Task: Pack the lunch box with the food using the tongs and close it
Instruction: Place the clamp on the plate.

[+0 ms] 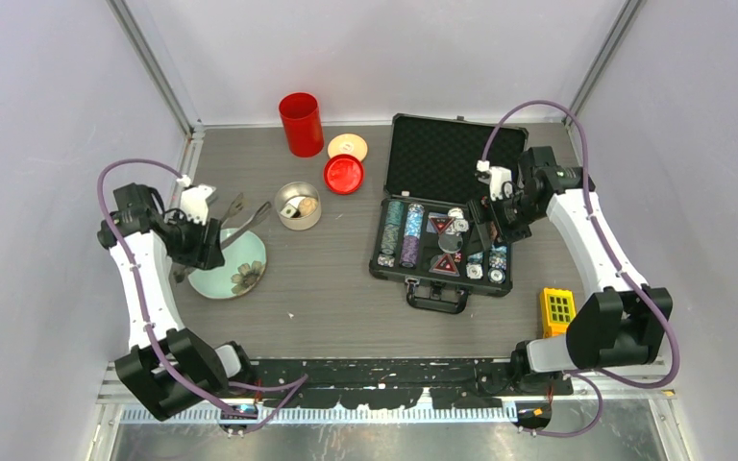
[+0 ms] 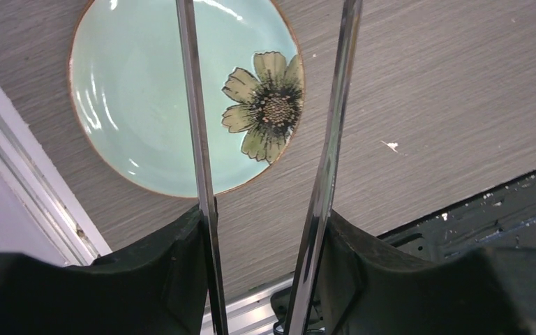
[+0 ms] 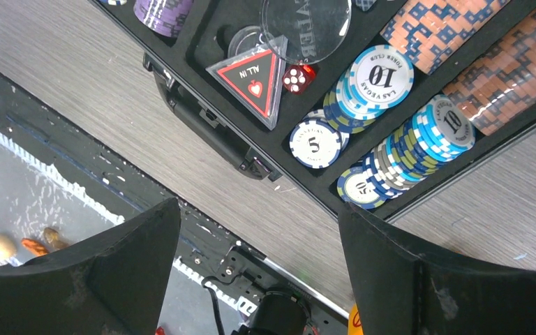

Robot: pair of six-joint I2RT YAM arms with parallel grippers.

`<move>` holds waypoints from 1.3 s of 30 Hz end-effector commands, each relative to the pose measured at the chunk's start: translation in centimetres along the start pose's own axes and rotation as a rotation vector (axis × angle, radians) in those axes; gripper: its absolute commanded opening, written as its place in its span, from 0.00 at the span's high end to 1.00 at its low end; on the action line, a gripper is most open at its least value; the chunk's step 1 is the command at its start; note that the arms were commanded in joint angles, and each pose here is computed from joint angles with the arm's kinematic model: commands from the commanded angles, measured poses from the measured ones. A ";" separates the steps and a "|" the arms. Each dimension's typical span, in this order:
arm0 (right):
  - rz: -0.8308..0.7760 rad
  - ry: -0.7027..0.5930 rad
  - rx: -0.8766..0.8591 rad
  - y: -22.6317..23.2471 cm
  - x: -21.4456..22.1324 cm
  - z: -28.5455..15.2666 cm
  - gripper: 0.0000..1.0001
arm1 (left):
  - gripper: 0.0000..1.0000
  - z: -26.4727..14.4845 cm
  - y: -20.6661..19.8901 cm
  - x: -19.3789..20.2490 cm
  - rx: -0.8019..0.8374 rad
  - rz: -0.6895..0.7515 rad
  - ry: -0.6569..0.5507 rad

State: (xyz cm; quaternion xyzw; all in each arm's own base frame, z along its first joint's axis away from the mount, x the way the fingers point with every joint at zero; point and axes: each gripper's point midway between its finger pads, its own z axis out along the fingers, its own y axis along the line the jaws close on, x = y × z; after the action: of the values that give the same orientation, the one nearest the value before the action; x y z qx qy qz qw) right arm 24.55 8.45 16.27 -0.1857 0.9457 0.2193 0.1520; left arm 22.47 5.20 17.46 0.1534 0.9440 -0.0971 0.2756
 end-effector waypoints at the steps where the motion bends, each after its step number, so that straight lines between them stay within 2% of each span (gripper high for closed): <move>1: -0.047 -0.111 0.013 0.6 -1.4 -1.3 0.12 | 0.46 -1.6 -1.9 -0.7 0.091 0.109 -0.059; 5: -0.067 -0.138 0.013 0.9 -1.0 -1.4 0.12 | 0.43 -2.5 -2.3 0.9 0.122 0.171 -0.055; 14: -0.146 -0.170 -0.035 2.0 1.0 -0.8 0.12 | 0.46 -4.3 0.1 3.1 0.139 0.138 -0.047; 20: -0.161 -0.179 -0.061 2.3 1.3 -0.4 0.12 | 0.47 -1.9 2.7 5.2 0.135 0.084 -0.019; 29: -0.152 -0.171 -0.075 2.2 1.0 0.0 0.12 | 0.45 2.6 6.6 7.8 0.038 0.037 0.014; 39: -0.121 -0.182 -0.080 2.5 0.7 -0.3 0.12 | 0.43 6.0 9.4 9.8 -0.043 0.064 0.027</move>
State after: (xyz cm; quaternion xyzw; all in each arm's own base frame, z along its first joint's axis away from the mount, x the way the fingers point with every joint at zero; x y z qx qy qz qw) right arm 21.92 9.82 16.12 -0.2272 0.9135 0.2558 0.2200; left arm 19.46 12.81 7.17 0.1722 0.9474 -0.1036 0.2492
